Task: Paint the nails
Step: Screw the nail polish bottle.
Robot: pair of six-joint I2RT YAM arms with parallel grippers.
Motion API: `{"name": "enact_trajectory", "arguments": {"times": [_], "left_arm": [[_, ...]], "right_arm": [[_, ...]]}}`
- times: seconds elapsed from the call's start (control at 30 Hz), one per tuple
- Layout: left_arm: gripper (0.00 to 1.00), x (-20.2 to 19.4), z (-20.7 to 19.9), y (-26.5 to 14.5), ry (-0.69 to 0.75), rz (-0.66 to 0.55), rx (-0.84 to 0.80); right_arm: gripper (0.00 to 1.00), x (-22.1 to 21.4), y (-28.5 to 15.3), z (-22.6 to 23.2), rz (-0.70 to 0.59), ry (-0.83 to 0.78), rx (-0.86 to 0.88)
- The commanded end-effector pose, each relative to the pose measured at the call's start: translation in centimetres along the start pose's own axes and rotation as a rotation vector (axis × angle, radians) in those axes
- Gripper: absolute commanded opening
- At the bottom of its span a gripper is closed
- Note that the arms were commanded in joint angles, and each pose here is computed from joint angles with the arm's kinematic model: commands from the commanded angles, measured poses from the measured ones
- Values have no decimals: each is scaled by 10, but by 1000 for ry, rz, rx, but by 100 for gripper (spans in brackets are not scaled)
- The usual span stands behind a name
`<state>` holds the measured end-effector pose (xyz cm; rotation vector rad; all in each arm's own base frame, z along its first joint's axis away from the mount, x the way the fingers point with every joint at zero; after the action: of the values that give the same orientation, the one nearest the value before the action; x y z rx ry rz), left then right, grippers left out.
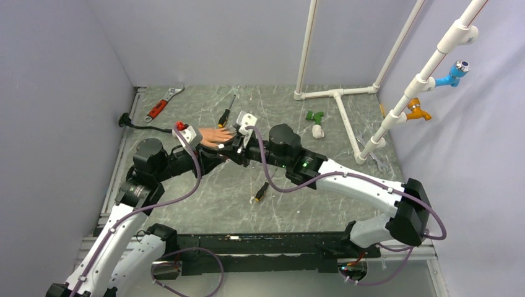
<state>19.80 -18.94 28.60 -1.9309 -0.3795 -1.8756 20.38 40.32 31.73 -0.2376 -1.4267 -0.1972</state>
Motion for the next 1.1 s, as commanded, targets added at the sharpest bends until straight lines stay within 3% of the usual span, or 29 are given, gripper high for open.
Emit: {"name": "enact_trajectory", "arguments": {"times": [0.0,0.4,0.5,0.67,0.77,1.07], "left_arm": [[0,30,15,-6,68,-83,114],[0,29,21,-7,63,-72,149],[0,28,21,-7,64,-68,148],[0,28,21,-8,70,-65,154],[0,28,21,-9,73,-66,156],[0,27,21,-9,78,-64,155]], "right_arm": [[0,4,14,-1,-9,-15,-139],[4,7,12,-17,-42,18,-311],[17,8,10,-14,-37,18,-294],[52,23,5,4,-63,80,-211],[65,32,-1,9,-72,85,-185],[70,31,-26,10,-31,91,-2]]}}
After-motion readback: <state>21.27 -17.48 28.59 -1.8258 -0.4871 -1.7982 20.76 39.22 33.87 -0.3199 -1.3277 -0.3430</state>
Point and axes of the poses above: each gripper's point midway between its finger pads, its own y axis out along the fingers, its own z axis along the line the jaws close on, x = y × z, the point moved 1 cm from there along -y, back along the fingers, and after that the axes turned 8 degrees about y, right-handed, at the moved point
